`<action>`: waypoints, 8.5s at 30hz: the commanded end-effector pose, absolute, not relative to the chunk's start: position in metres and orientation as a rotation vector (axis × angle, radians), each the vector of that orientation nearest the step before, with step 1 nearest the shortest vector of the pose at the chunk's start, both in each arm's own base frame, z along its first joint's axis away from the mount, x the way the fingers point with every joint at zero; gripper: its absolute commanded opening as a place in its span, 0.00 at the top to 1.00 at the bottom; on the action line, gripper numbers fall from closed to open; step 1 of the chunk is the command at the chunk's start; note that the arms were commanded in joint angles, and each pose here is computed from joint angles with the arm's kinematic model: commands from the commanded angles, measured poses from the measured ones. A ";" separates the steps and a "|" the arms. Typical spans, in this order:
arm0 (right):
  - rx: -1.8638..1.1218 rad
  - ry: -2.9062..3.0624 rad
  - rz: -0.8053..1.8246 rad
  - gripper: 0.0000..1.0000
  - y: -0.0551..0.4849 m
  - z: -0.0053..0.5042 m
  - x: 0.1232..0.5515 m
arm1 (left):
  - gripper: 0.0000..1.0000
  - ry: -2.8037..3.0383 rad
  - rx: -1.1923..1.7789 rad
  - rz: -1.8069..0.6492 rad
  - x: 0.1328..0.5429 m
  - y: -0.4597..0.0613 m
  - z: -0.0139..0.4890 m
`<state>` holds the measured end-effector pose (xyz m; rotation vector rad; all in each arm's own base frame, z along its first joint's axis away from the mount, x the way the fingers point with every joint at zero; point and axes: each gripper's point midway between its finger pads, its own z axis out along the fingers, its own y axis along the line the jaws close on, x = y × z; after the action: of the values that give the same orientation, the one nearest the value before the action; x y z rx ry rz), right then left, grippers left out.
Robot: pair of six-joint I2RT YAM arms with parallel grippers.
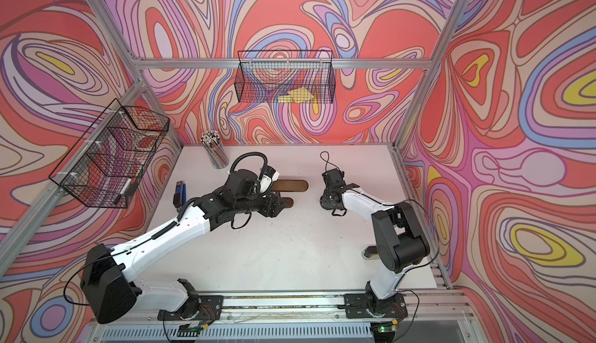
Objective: Place watch on stand
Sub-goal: Pick up the watch at the center of the board, then place the watch on the stand.
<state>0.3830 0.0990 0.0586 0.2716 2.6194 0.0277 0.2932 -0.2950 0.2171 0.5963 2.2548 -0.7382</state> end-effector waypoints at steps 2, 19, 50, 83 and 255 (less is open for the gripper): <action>0.236 2.540 0.057 1.00 0.096 0.103 0.378 | 0.33 2.277 0.552 -0.732 0.304 -0.307 0.228; 0.154 2.387 0.215 1.00 0.113 0.200 0.350 | 0.44 2.321 0.509 -0.712 0.320 -0.404 0.229; 0.121 2.335 0.218 1.00 0.114 0.227 0.340 | 0.64 2.342 0.502 -0.580 0.359 -0.446 0.191; -0.031 2.136 0.686 0.25 0.149 0.326 0.327 | 1.00 1.952 0.581 -1.031 0.363 -0.420 0.279; -0.076 2.429 0.239 0.57 0.237 0.190 0.388 | 0.63 2.280 -0.014 -0.685 0.387 -0.165 0.173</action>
<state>0.3821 0.2292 0.1810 -0.0701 2.4577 0.2229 0.3912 -0.1625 0.1689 -0.0112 2.2963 -0.6471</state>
